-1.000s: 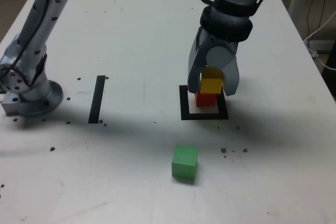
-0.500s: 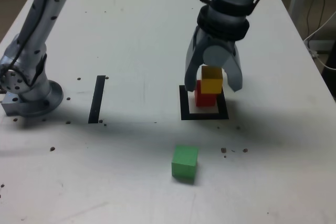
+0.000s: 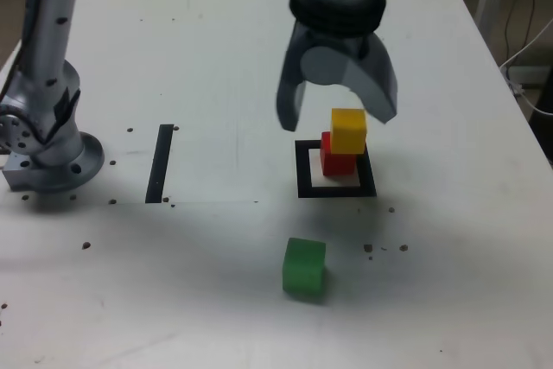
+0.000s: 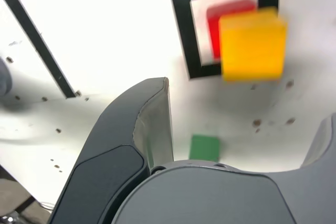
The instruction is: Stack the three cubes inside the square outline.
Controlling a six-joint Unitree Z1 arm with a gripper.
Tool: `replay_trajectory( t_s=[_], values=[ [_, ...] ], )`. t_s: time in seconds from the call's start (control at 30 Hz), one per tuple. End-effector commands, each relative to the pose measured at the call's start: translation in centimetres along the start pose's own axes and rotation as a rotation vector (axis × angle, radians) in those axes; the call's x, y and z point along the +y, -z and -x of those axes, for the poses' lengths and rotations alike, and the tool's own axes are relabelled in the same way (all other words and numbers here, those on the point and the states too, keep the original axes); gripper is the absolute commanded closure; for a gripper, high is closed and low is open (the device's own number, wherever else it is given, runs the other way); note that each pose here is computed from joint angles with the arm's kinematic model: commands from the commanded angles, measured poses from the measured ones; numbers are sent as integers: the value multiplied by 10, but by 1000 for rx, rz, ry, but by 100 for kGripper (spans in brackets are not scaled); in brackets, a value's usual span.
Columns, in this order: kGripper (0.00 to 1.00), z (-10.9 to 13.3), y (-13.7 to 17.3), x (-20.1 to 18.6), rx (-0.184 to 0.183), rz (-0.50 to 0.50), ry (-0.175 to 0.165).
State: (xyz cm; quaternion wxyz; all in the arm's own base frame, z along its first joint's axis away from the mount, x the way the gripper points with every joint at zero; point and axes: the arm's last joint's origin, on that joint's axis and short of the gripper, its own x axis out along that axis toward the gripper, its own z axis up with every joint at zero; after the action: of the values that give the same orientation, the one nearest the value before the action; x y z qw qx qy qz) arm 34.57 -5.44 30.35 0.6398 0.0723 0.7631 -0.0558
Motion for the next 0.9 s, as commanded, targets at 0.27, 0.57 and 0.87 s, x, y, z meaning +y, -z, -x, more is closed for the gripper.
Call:
replay_trajectory(
  t_s=[0.27,0.57,0.87],
  values=[
    [0,-12,17,-79,34,-94,5],
    [1,-41,9,-127,72,-156,30],
    [5,-67,-7,-145,106,-183,55]
  ],
)
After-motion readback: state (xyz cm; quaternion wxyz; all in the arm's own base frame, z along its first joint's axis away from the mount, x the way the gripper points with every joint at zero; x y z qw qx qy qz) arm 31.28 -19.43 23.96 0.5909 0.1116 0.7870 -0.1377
